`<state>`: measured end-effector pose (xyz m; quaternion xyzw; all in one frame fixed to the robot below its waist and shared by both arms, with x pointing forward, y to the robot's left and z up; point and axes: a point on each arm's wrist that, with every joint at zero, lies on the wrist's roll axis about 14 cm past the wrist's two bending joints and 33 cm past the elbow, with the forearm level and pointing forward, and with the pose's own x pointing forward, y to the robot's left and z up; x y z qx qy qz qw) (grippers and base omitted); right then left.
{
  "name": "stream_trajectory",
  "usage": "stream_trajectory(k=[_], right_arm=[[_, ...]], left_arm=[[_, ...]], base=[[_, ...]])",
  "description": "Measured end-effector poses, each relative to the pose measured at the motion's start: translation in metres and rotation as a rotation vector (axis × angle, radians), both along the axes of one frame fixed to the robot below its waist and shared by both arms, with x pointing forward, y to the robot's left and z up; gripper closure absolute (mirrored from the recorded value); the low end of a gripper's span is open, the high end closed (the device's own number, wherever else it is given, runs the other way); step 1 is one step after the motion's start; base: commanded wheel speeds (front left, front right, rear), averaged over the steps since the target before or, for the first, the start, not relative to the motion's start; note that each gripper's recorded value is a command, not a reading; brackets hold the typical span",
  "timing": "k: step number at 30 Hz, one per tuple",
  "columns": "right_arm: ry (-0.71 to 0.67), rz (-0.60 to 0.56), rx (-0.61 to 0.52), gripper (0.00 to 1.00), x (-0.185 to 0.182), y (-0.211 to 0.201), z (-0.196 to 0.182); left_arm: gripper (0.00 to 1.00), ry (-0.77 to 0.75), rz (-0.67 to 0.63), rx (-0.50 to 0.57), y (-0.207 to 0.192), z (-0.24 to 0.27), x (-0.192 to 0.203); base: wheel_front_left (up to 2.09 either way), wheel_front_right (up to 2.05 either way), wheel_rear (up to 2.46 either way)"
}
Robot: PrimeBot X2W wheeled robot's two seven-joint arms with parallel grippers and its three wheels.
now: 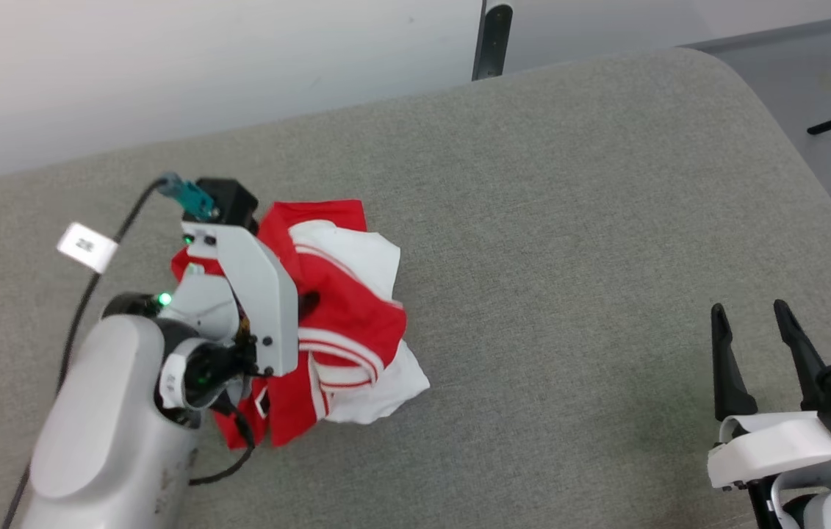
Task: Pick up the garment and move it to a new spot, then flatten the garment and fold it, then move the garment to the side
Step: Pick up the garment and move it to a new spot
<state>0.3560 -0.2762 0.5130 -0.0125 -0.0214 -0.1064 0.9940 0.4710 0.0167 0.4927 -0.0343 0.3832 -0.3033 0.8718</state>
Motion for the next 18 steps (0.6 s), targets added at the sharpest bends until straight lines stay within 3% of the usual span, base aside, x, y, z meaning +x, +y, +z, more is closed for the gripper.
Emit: stream_trajectory(k=[6,9,10,11,18], right_arm=[[0.012,0.020,0.015,0.00,0.004,0.007,-0.006],[0.007,0.038,0.021,0.00,0.006,0.013,-0.004],[0.004,0.045,0.022,0.00,0.006,0.015,-0.003],[0.001,0.052,0.021,0.00,0.006,0.017,-0.002],[-0.010,0.113,0.012,0.00,0.006,0.033,0.006]], left_arm=[[0.98,0.087,-0.023,0.029,-0.004,-0.027,-0.007],[0.48,0.070,-0.024,0.042,-0.002,-0.019,-0.005],[0.19,0.070,-0.022,0.045,-0.001,-0.017,-0.006],[0.00,0.068,-0.022,0.052,0.001,-0.015,-0.008],[0.00,-0.038,0.009,0.053,0.018,0.017,-0.012]], base=[[0.00,0.00,0.00],[0.00,0.00,0.00],[0.00,0.00,0.00],[0.00,0.00,0.00],[0.00,0.00,0.00]])
